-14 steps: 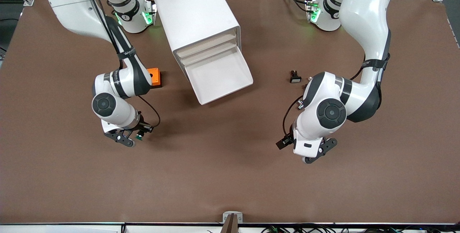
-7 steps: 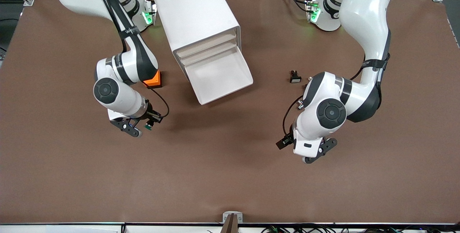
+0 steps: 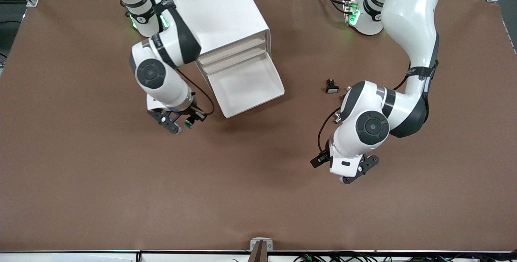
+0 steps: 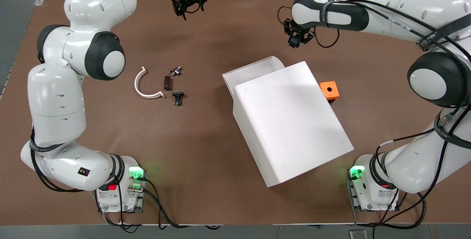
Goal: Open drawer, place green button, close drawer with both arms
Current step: 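Lift the green button and carry it over the open drawer, then lower the green button into the drawer with the right gripper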
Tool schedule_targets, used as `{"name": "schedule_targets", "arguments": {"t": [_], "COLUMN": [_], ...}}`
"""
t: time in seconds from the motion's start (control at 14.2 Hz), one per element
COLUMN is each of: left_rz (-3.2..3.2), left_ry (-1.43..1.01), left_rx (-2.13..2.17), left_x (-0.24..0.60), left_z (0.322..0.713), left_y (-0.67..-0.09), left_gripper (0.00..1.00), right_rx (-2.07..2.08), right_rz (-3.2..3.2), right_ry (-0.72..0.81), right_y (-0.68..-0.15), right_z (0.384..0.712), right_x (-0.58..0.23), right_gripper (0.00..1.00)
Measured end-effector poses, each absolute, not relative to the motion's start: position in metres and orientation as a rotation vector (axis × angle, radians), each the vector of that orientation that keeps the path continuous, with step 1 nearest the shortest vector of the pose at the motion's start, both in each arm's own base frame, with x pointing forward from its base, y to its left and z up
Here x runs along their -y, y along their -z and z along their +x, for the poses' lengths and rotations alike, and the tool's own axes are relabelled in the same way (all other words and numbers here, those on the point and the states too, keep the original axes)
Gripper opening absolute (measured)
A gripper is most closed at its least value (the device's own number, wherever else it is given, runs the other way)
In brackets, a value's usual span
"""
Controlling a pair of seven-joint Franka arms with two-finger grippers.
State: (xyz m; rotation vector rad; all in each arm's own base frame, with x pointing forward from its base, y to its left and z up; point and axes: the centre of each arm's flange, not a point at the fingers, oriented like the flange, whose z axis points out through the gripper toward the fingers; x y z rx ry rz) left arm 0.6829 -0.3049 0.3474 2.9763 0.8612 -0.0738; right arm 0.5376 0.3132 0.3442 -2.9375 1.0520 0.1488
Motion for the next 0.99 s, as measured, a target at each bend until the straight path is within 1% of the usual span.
{"name": "schedule_targets", "arguments": {"t": [0.28, 0.99], "left_rz": [2.976, 2.977], "left_ry": [0.074, 0.075], "left_rx": [-0.861, -0.86], "left_x": [0.305, 0.305], "left_z": [0.683, 0.682], "left_y": [-0.347, -0.347], "left_gripper": [1.0, 1.0], "right_rx": [-1.152, -1.327], "right_rz": [-2.912, -2.857], "right_ry": [-0.152, -0.147], "right_y": [-0.344, -0.342], "right_z": [0.505, 0.434], "right_x": [-0.363, -0.445], "right_gripper": [0.41, 0.41]}}
